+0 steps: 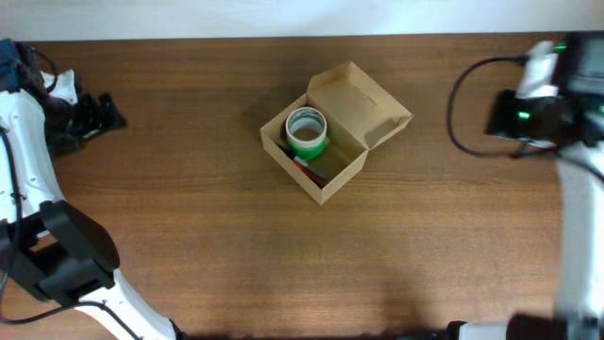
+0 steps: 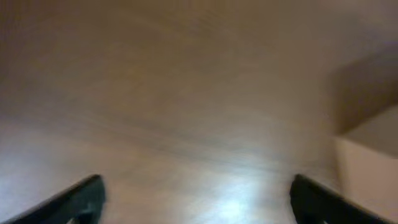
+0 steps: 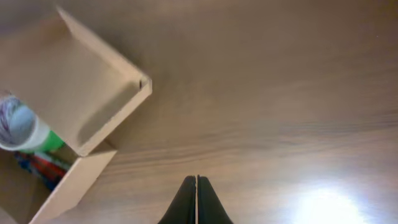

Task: Pack container
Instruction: 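Move both grippers to the box lid flaps at the back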

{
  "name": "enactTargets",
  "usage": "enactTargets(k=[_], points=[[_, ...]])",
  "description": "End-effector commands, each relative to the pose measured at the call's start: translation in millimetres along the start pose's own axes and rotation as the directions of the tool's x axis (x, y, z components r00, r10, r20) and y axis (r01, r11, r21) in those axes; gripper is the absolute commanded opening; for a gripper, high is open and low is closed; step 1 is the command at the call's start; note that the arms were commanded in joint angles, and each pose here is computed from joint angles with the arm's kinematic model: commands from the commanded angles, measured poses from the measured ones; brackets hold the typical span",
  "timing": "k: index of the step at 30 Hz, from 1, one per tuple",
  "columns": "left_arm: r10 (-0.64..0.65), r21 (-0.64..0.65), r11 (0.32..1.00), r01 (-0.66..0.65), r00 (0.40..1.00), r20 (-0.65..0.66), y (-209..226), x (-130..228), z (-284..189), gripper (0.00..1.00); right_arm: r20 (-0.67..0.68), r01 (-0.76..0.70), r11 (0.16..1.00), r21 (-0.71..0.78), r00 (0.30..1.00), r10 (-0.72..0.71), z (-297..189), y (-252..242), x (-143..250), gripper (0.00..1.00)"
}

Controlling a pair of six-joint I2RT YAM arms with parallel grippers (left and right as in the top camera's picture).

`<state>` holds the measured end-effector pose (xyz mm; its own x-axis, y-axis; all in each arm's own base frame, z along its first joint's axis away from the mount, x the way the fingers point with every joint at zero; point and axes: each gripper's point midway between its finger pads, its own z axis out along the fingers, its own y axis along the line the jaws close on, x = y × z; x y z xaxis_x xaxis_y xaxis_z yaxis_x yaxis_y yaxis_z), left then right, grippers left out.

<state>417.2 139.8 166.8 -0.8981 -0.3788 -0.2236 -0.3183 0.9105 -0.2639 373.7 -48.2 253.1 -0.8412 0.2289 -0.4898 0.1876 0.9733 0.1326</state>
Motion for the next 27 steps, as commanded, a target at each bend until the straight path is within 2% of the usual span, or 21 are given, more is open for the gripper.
enactTargets(k=[1, 5, 7, 10, 13, 20, 27], points=[[0.083, 0.298, 0.949, -0.1, 0.994, 0.069, -58.5, -12.5, -4.2, 0.46, -0.174, -0.13, 0.981, -0.146, 0.979, 0.104, 68.6, 21.7, 24.9, 0.04], [0.154, 0.328, 0.924, -0.197, 0.976, 0.154, -83.3, -27.5, -18.5, 0.01, -0.281, -0.181, 0.972, -0.151, 0.95, 0.133, 125.5, 31.7, 37.3, 0.04], [0.217, 0.301, 0.915, -0.269, 0.956, 0.195, -92.3, -33.1, -26.8, 0.01, -0.322, -0.185, 0.966, -0.183, 0.939, 0.119, 144.5, 42.5, 44.3, 0.04], [0.329, 0.195, 0.906, -0.375, 0.915, 0.232, -102.4, -39.1, -38.9, 0.01, -0.362, -0.189, 0.962, -0.199, 0.926, 0.107, 168.9, 57.4, 53.3, 0.04], [0.386, 0.1, 0.904, -0.415, 0.895, 0.226, -111.2, -39.2, -46.9, 0.02, -0.368, -0.193, 0.958, -0.21, 0.924, 0.105, 183.1, 69.3, 55.5, 0.03], [0.449, 0.064, 0.883, -0.464, 0.878, 0.166, -135.6, -21.4, -42.7, 0.02, -0.319, -0.153, 0.95, -0.272, 0.946, 0.061, 205.9, 102.2, 48.6, 0.04], [0.476, 0.024, 0.876, -0.483, 0.871, 0.122, -140.4, -12.3, -37.8, 0.01, -0.219, -0.091, 0.925, -0.368, 0.976, 0.009, 225.9, 145.7, 33.8, 0.04]])
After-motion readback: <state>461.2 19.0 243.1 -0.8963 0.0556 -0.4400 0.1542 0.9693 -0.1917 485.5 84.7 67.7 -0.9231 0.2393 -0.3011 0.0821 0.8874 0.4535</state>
